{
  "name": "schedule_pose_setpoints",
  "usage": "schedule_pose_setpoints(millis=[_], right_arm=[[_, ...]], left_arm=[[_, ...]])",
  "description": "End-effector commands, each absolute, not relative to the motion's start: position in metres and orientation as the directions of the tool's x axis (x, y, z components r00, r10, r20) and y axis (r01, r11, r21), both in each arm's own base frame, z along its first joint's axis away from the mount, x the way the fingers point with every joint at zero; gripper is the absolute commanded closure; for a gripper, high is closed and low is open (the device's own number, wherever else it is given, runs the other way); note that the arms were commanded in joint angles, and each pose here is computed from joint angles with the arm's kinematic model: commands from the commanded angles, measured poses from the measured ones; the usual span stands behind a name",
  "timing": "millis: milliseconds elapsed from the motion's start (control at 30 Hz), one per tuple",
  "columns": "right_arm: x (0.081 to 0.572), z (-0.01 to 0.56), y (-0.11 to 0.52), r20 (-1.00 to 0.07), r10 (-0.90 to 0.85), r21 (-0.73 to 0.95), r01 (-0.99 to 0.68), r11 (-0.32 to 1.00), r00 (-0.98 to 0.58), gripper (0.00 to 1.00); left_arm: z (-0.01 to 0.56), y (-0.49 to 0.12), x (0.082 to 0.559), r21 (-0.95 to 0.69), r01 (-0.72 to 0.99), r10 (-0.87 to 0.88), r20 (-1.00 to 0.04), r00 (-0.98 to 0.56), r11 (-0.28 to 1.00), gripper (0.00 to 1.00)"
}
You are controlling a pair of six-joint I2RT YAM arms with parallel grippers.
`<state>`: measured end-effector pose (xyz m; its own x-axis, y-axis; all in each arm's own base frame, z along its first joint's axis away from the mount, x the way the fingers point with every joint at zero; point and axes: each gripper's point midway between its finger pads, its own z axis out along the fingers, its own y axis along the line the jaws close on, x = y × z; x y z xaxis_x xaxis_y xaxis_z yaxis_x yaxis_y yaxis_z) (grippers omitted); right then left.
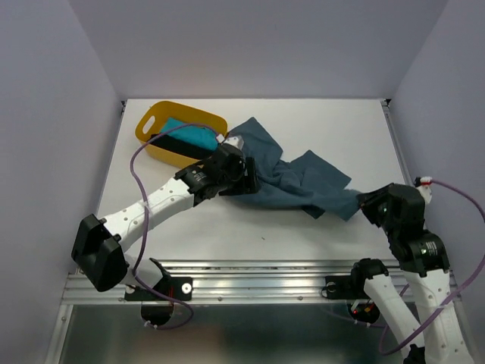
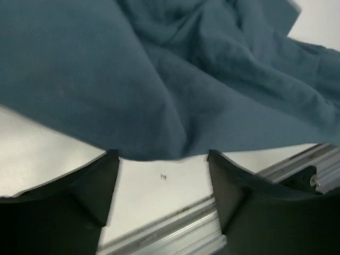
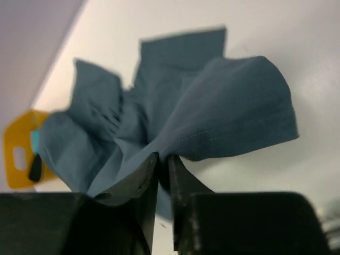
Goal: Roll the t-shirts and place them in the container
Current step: Flatten out the T-shirt at the center of the board.
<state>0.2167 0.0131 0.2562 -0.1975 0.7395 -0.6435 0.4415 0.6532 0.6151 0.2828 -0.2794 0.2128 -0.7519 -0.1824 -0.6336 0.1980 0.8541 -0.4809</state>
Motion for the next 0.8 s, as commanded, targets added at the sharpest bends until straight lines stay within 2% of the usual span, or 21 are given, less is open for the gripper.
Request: schedule_pose_setpoints(millis=[0,33,133,200,300,400,433,467,567,700,767], right_arm=[[0.181,0.202,0.033,-0.461,0.842,0.665,0.519,0.536,-0.278,0.57],[0.178,0.191,0.035,-0.437,0.854,0.666,0.537,0.518,-0.282,0.41],[0.180,0.193,0.028,-0.461,0.847,0.645,0.556,0.525,-0.266,0.24],[0.185,0.195,0.023,-0.483,0.834,0.614,0.577,0.539,-0.266,0.21],[0.196,0.207,0.017,-0.536,0.804,0.588,0.570,0.574,-0.256,0.19],[0.205,0.212,0.022,-0.539,0.798,0.605,0.536,0.589,-0.268,0.19],[0.207,0.210,0.024,-0.539,0.795,0.605,0.529,0.596,-0.279,0.19],[0.208,0.206,0.028,-0.527,0.796,0.609,0.522,0.597,-0.297,0.19],[0.208,0.197,0.034,-0.507,0.799,0.612,0.518,0.597,-0.322,0.18],[0.207,0.185,0.040,-0.488,0.801,0.619,0.510,0.598,-0.347,0.18],[0.205,0.180,0.041,-0.483,0.799,0.615,0.511,0.601,-0.359,0.18]], left_arm=[[0.200,-0.268,0.259,-0.484,0.146,-0.210,-0.606,-0.767,0.863,0.16],[0.197,-0.258,0.259,-0.452,0.122,-0.209,-0.613,-0.762,0.883,0.15],[0.193,-0.240,0.262,-0.382,0.058,-0.212,-0.624,-0.752,0.922,0.12],[0.187,-0.234,0.261,-0.357,0.021,-0.218,-0.615,-0.757,0.934,0.13],[0.163,-0.220,0.257,-0.313,-0.059,-0.242,-0.590,-0.771,0.948,0.24],[0.136,-0.201,0.254,-0.268,-0.158,-0.289,-0.576,-0.765,0.951,0.30],[0.129,-0.193,0.254,-0.255,-0.193,-0.308,-0.568,-0.763,0.948,0.33],[0.114,-0.177,0.253,-0.236,-0.260,-0.349,-0.548,-0.760,0.936,0.41],[0.098,-0.153,0.253,-0.243,-0.349,-0.425,-0.541,-0.726,0.905,0.41],[0.082,-0.140,0.265,-0.315,-0.404,-0.512,-0.536,-0.671,0.859,0.24],[0.074,-0.139,0.271,-0.305,-0.416,-0.515,-0.540,-0.666,0.857,0.21]])
